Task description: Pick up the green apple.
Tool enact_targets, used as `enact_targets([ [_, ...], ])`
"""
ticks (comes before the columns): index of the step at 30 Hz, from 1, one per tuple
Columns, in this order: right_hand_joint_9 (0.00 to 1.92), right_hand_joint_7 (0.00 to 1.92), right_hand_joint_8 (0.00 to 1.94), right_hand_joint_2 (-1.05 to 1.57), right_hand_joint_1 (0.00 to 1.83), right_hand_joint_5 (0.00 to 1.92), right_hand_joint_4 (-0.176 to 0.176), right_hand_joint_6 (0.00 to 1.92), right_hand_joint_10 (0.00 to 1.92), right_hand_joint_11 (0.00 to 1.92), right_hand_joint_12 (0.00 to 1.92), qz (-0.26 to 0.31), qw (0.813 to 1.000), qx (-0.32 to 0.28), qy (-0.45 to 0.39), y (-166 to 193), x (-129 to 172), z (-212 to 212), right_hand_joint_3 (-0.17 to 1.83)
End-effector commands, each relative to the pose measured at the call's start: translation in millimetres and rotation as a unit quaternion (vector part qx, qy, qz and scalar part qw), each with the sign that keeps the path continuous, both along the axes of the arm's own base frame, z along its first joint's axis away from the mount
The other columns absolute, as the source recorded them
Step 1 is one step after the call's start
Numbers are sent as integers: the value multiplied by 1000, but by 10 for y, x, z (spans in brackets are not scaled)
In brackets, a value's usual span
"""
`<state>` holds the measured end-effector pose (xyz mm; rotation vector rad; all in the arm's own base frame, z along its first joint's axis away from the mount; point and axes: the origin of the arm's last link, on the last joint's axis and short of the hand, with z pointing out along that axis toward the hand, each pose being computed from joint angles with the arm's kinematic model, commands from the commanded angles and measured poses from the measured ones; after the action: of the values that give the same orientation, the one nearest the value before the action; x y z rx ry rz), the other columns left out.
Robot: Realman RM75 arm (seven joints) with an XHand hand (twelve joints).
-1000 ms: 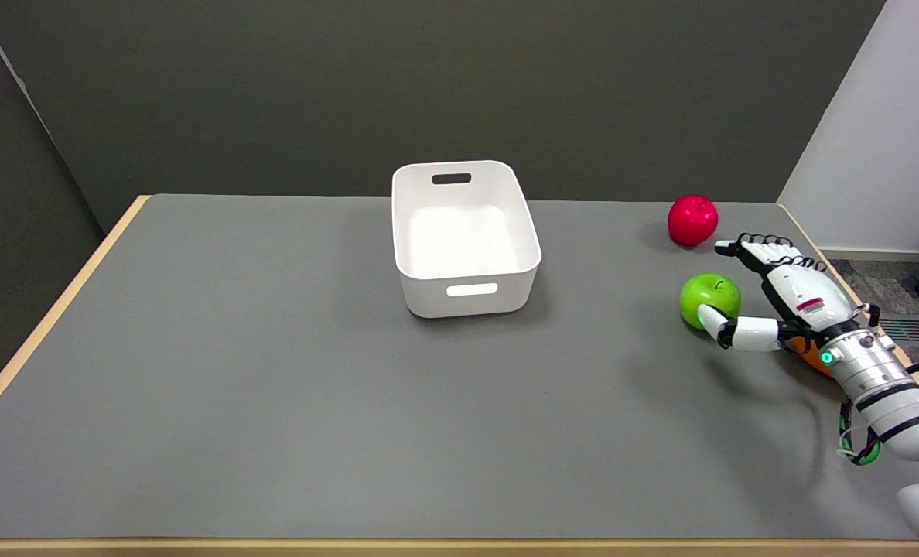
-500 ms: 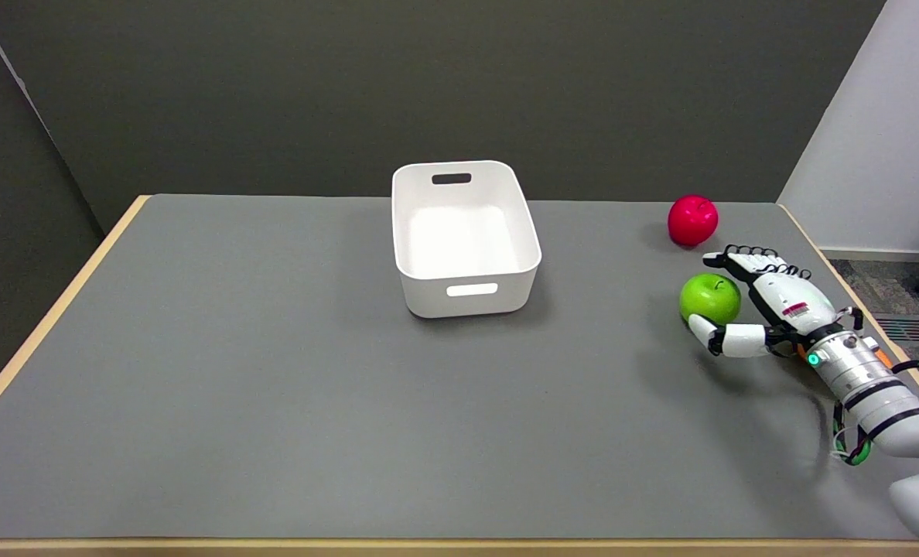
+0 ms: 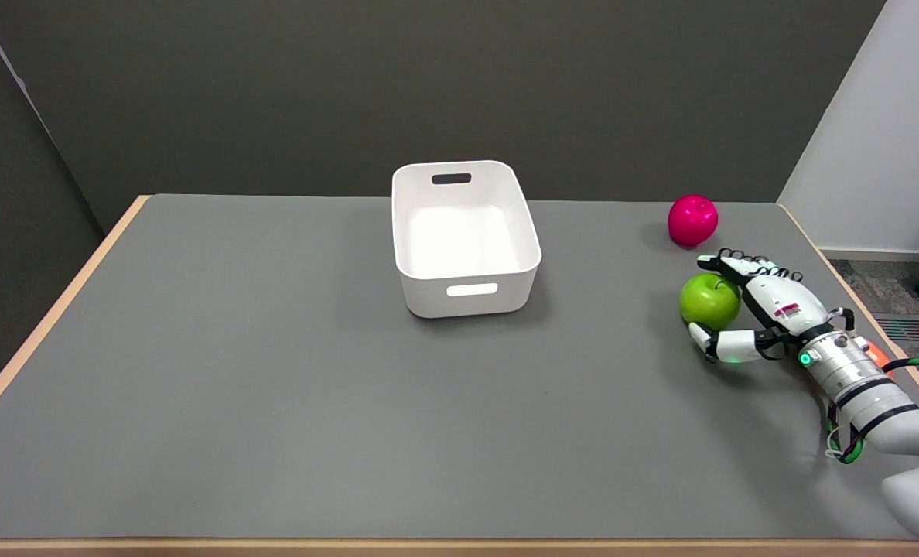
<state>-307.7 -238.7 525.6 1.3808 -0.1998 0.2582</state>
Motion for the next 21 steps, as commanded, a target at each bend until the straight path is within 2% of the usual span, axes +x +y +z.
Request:
enact_targets([
  [1, 410, 382, 485, 679, 914, 252, -28, 476, 1121, 304, 1570, -2, 1000, 4, 2, -54, -39, -39, 977],
  [3, 449, 429, 533, 719, 919, 286, -38, 557, 1157, 340, 1606, -1, 1000, 7, 5, -58, -37, -45, 965],
  [5, 608, 620, 841, 872, 923, 351, -57, 916, 1280, 421, 1671, 3, 1000, 12, 10, -67, -36, -65, 881],
  [7, 675, 688, 954, 897, 958, 407, -65, 1047, 1356, 447, 1691, 7, 1000, 17, 15, -80, -28, -85, 909],
  [9, 748, 775, 1353, 1210, 1127, 465, -126, 1541, 1349, 553, 1753, 11, 1000, 21, 17, -94, -17, -100, 215],
  [10, 767, 796, 1422, 1251, 1160, 473, -146, 1611, 1367, 581, 1774, 13, 1000, 22, 17, -97, -9, -103, 119],
  [12, 789, 818, 1432, 1214, 1175, 470, -175, 1576, 1428, 613, 1802, 22, 999, 27, 19, -102, 17, -120, 187],
  [14, 801, 809, 1458, 1221, 1175, 478, -176, 1549, 1446, 635, 1833, 36, 999, 34, 20, -118, 68, -150, 174],
  [16, 835, 681, 1527, 1251, 1170, 622, -176, 1499, 1470, 676, 1844, 53, 998, 42, 21, -138, 134, -184, 95],
  [21, 887, 683, 1545, 1191, 1170, 626, -176, 1518, 1598, 661, 1888, 132, 988, 76, 25, -214, 491, -344, 225],
])
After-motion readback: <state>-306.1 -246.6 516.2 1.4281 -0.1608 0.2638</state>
